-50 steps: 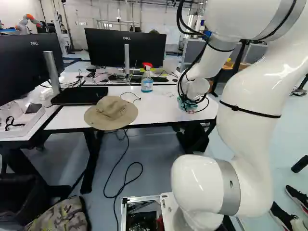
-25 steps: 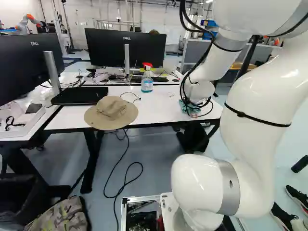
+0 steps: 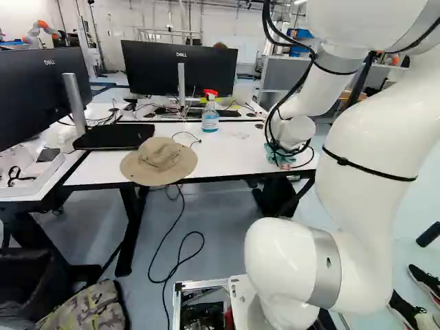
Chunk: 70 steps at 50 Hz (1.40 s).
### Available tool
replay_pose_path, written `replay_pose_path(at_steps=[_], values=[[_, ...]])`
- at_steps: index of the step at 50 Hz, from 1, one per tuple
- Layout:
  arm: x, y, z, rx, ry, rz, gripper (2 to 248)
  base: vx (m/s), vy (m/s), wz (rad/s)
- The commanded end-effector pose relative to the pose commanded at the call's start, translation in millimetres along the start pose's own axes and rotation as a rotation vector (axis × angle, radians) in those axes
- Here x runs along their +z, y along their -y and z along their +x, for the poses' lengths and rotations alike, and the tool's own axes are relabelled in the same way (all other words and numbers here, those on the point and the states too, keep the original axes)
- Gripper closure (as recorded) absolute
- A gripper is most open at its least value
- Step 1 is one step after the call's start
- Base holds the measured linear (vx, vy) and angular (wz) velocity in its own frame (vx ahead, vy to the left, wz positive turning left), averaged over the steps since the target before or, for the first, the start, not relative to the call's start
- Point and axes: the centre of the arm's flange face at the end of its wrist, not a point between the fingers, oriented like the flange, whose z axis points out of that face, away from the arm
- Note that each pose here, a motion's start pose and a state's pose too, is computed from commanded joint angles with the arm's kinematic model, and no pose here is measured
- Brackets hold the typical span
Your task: Clean the table with the green towel
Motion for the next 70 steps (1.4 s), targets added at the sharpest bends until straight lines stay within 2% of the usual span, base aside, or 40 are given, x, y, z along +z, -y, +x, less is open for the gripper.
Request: replay_pose_path(at_steps=[16,24,38,51,59,70], values=[[11.8,-20.8,11.0,0.031,-0.006,-0.034,201,0.0,0.0,0.0],[22.0,-21.0,19.6,0.031,-0.011,-0.034,201,0.0,0.0,0.0],[40.6,-10.5,34.4,0.018,-0.021,-0.019,201,0.0,0.0,0.0],[50.8,7.7,41.8,-0.004,-0.026,0.007,201,0.0,0.0,0.0],[49.5,19.7,40.1,-0.019,-0.025,0.024,201,0.0,0.0,0.0],[37.4,31.0,29.8,-0.036,-0.017,0.042,201,0.0,0.0,0.0]])
